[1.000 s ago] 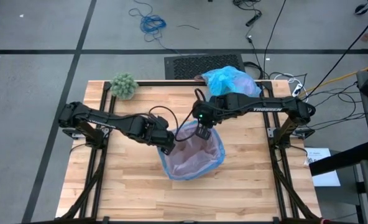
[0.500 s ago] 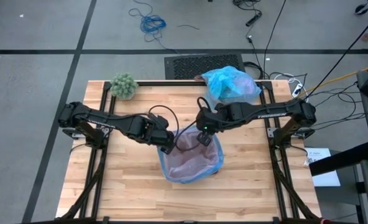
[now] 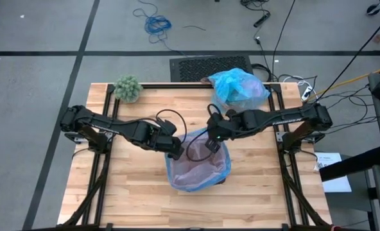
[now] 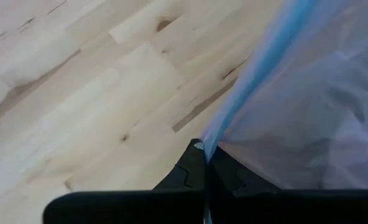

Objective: Place trash/remove bag and relplace
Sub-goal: Insert the pink trash bag into the trash bin

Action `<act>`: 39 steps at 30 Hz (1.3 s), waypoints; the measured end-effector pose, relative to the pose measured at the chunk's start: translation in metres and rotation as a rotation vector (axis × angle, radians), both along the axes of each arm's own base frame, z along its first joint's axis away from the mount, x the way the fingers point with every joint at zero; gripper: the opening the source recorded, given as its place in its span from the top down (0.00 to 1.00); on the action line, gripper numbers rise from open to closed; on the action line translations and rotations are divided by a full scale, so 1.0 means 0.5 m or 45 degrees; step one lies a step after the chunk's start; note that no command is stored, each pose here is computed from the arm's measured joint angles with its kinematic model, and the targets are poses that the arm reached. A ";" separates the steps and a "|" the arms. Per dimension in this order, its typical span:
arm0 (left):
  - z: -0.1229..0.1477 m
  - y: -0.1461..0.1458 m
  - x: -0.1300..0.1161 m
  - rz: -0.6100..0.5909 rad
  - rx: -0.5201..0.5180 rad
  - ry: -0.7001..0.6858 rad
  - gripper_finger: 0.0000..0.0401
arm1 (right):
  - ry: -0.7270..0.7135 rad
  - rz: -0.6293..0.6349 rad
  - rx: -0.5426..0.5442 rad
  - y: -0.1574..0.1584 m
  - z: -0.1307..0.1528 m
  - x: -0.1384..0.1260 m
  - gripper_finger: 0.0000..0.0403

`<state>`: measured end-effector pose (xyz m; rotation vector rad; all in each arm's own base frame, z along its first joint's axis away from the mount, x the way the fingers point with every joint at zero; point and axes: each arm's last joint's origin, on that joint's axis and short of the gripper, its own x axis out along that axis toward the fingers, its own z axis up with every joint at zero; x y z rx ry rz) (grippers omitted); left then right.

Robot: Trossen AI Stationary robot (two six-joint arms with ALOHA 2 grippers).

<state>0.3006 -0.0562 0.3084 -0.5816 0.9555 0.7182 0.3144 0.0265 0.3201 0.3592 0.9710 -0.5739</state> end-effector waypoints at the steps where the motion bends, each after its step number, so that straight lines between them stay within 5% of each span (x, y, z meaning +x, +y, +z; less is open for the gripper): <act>1: 0.000 0.000 0.002 0.000 -0.001 -0.008 1.00 | -0.027 -0.009 -0.014 -0.002 0.010 -0.006 1.00; 11: 0.001 -0.004 0.005 -0.025 0.005 -0.029 1.00 | -0.232 -0.041 0.004 -0.012 0.097 -0.083 0.91; 17: 0.001 -0.004 0.005 -0.032 0.009 -0.027 1.00 | -0.266 -0.032 0.164 -0.010 0.119 -0.115 0.72; 21: 0.002 -0.004 0.006 -0.032 0.006 -0.038 1.00 | -0.180 -0.061 0.301 -0.003 0.084 -0.106 0.67; 34: 0.003 -0.005 0.009 -0.035 0.004 -0.054 1.00 | 0.041 -0.273 0.393 0.041 -0.068 -0.123 0.94; 39: 0.003 -0.005 0.009 -0.040 0.007 -0.054 1.00 | -0.019 -0.211 0.370 0.063 -0.041 -0.141 0.98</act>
